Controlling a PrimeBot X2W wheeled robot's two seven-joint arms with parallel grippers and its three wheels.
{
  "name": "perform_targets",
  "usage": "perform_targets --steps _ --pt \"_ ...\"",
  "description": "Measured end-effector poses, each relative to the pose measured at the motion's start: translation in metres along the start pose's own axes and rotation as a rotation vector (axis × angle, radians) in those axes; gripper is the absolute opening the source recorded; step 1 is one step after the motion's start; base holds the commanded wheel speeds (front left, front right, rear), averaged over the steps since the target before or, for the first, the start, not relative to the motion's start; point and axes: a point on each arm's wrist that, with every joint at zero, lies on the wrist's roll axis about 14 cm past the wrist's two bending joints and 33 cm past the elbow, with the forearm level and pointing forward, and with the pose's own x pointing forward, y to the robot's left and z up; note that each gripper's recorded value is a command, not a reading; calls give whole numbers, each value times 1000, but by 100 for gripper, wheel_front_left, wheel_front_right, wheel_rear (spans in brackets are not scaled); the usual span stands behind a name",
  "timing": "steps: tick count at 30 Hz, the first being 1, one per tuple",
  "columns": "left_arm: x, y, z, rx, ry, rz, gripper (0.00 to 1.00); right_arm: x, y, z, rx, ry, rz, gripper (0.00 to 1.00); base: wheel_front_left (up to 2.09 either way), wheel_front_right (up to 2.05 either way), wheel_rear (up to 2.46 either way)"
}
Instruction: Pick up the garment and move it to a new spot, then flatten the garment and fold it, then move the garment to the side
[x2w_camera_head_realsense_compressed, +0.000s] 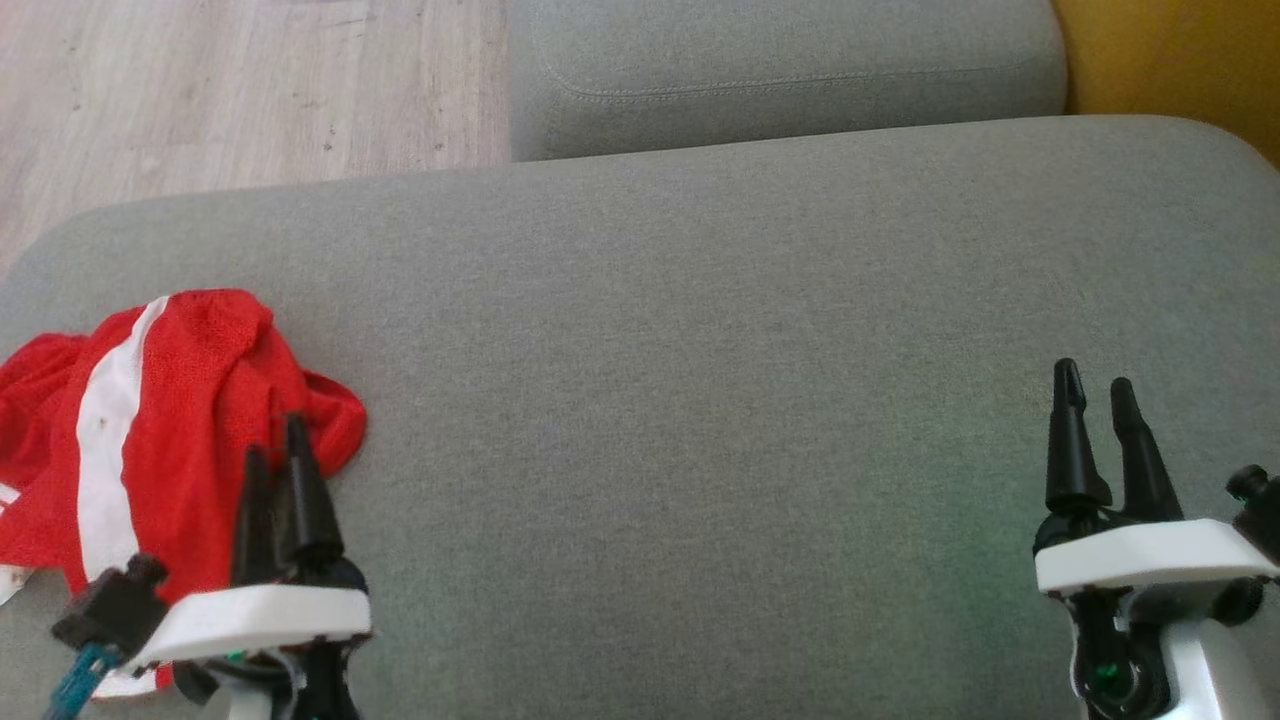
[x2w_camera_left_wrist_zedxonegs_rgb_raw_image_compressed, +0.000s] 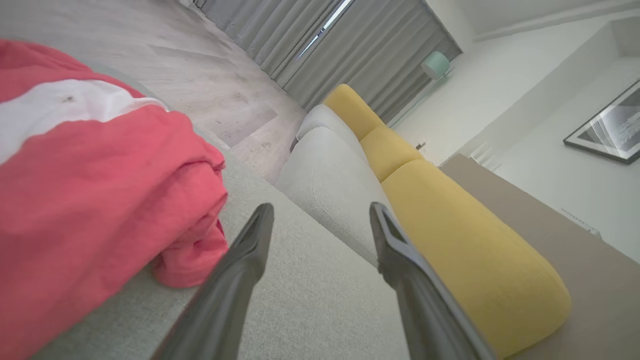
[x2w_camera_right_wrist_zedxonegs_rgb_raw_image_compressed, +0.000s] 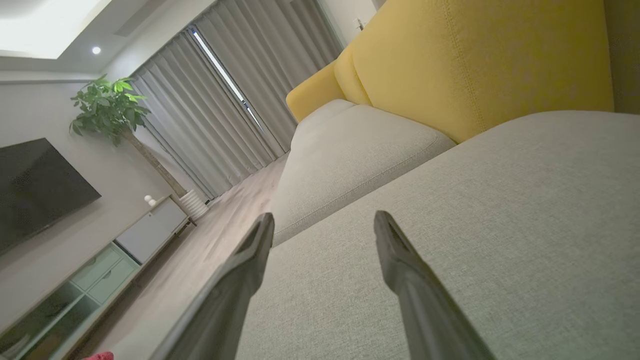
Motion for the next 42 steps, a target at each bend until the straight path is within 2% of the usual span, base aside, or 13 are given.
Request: perform_targets --steps 14,31,36,42 --pt "-1 -24 -23 296 48 -84 100 1 10 3 -228 -19 45 100 0 0 0" --pt "-8 -32 -49 643 99 -158 100 2 23 -3 -479 -23 106 100 0 0 0" --pt "-10 -38 -58 697 103 -186 100 1 27 -1 -550 -38 126 100 0 0 0" --pt "-9 -45 -57 684 84 -216 100 1 35 1 -529 -61 149 100 0 0 0"
